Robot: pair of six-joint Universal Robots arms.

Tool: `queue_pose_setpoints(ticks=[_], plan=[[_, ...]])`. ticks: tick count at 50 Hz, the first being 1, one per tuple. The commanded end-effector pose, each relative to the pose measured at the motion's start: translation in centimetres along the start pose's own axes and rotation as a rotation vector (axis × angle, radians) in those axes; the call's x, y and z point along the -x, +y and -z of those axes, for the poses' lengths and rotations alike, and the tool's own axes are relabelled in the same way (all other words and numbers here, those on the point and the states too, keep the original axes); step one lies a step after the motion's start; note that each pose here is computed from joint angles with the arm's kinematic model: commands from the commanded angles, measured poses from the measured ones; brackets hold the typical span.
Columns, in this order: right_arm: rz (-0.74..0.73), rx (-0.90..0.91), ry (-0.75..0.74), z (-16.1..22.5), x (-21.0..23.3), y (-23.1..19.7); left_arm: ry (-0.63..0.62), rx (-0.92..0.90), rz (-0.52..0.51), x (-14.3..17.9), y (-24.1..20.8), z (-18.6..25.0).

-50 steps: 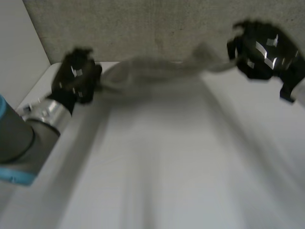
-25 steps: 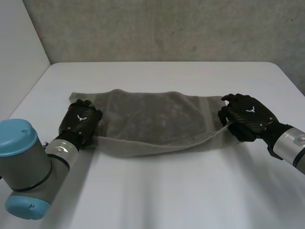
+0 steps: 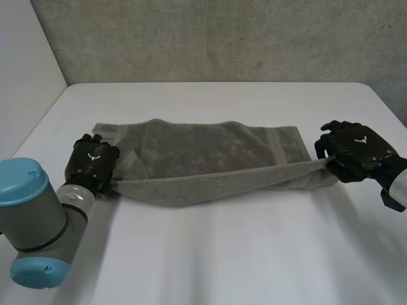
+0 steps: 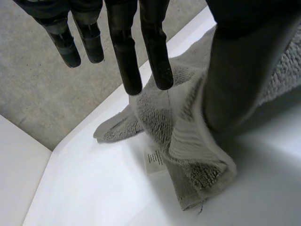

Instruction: Fold the towel.

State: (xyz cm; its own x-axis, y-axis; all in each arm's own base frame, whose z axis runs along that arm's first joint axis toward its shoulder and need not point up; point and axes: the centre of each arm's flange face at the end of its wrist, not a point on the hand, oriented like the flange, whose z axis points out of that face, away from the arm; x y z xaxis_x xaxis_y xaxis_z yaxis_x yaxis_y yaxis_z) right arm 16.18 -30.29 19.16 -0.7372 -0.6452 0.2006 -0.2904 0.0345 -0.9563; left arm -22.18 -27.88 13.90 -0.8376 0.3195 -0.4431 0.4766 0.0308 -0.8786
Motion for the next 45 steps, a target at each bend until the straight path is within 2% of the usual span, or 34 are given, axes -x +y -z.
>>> queue_pose_setpoints(ticks=[1, 7, 13, 23, 28, 35, 45], plan=[[-0.001, -0.002, 0.012, 0.1, -0.4, 0.0, 0.000, 0.012, 0.000, 0.1, 0.3, -0.2], [0.002, -0.018, 0.033, 0.4, -0.9, -0.8, 0.000, -0.003, 0.003, 0.5, -0.3, 0.2], [-0.019, -0.043, 0.041, 1.1, -1.1, -2.6, -0.015, -0.084, 0.006, 2.1, -3.7, 1.9], [0.021, -0.091, 0.079, 3.4, -1.5, -7.2, -0.091, -0.258, -0.006, 7.4, -10.7, 6.6], [0.044, -0.105, 0.094, 4.8, -1.3, -9.2, -0.078, -0.275, -0.013, 8.4, -11.8, 8.2], [0.072, -0.119, 0.107, 5.8, -1.4, -11.0, -0.015, -0.224, -0.004, 8.3, -10.8, 8.9], [0.097, -0.029, 0.128, 6.6, -2.1, -10.1, 0.057, -0.108, 0.020, 7.2, -8.4, 9.1]])
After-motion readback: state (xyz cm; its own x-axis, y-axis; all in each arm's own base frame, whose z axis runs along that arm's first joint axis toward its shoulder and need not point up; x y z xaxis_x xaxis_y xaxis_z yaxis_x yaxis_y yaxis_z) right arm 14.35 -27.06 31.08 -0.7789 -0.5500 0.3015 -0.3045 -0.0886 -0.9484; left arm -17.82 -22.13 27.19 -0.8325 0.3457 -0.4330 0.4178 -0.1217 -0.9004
